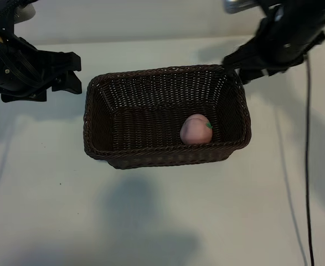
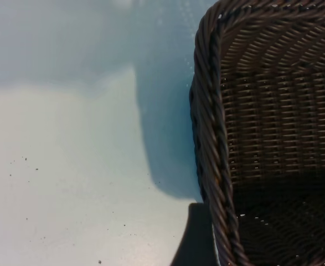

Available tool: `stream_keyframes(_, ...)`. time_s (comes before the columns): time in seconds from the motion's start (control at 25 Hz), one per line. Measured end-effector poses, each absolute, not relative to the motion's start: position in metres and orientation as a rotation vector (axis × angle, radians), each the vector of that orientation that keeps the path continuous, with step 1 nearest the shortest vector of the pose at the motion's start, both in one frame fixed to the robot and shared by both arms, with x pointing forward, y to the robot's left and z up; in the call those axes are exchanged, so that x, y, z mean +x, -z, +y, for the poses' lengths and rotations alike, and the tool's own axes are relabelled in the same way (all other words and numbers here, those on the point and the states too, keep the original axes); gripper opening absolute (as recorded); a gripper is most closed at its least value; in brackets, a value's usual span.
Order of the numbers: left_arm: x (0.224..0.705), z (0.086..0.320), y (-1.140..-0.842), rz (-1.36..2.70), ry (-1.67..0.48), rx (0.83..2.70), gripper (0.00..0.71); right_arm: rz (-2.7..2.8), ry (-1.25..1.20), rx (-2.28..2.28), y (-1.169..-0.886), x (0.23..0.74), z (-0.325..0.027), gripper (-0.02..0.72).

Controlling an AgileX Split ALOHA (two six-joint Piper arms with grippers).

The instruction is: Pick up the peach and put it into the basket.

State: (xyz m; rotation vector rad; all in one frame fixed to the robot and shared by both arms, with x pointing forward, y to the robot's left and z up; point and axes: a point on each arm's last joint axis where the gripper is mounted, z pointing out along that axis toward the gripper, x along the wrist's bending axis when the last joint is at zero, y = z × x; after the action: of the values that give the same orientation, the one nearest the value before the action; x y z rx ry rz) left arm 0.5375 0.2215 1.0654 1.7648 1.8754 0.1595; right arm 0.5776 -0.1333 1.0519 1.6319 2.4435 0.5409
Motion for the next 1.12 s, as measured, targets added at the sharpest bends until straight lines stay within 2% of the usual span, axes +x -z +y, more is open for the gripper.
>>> stream_keyframes(0.24,0.537,0.222,-1.065,1.875,-0.159,1.765,0.590,2.399,-0.490,1.698,-1.051,0.585,-0.156,0.504)
stream_keyframes(1.12,0.537,0.222,-1.065,1.875,-0.160,1.766,0.590,2.385,-0.469,1.692,-1.051,0.586,-0.158,0.490)
